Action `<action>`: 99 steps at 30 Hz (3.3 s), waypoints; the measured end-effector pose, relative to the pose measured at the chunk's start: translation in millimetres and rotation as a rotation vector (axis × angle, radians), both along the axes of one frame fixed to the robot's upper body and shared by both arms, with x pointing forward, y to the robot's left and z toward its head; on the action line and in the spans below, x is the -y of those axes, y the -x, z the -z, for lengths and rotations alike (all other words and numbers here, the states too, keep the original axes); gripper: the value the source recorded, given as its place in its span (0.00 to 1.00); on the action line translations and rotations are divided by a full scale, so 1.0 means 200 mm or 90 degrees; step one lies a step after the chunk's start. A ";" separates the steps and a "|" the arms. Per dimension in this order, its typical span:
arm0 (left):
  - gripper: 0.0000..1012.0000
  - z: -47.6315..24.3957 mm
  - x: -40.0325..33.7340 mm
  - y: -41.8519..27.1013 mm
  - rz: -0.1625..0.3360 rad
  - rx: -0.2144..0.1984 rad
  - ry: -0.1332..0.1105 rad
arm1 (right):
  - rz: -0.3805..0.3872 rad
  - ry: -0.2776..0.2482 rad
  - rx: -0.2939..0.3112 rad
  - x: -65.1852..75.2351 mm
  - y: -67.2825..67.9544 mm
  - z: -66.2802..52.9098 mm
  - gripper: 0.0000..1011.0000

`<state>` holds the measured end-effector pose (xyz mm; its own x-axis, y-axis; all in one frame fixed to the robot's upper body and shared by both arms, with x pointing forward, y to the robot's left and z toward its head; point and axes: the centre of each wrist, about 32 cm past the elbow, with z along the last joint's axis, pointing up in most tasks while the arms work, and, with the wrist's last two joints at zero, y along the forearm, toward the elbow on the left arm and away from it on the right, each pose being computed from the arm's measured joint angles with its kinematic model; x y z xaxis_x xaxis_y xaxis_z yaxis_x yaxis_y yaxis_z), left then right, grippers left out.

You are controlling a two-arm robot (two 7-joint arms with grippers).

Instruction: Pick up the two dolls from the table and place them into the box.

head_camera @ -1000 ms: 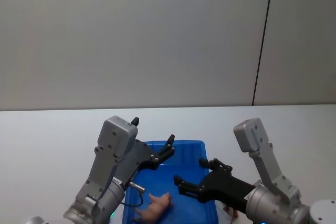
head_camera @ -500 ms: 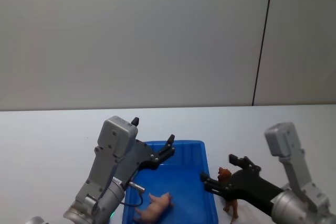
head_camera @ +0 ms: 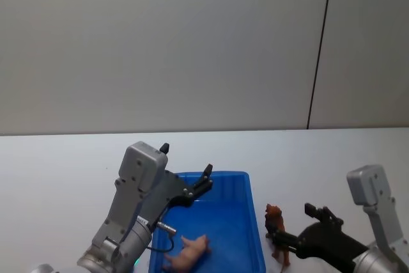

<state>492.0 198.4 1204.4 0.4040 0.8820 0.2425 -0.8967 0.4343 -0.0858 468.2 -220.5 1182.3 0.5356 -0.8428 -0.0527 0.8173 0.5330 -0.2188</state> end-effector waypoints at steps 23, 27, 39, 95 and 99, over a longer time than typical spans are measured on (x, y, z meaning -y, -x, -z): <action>0.99 0.000 0.000 0.000 0.000 0.000 0.000 | 0.019 0.013 -0.100 -0.01 -0.05 0.16 0.90; 0.99 0.000 0.000 0.000 0.000 0.000 0.000 | 0.019 0.011 -0.106 -0.02 -0.07 0.17 0.80; 0.99 0.000 0.000 0.000 0.000 0.000 0.000 | 0.028 0.008 -0.102 -0.03 -0.09 0.17 0.44; 0.99 0.000 0.000 0.000 0.000 0.000 0.000 | -0.104 -0.043 -0.001 -0.27 -0.25 -0.12 0.76; 0.99 0.000 0.000 0.000 0.000 0.000 0.000 | -0.097 -0.044 0.001 -0.22 -0.24 -0.12 0.91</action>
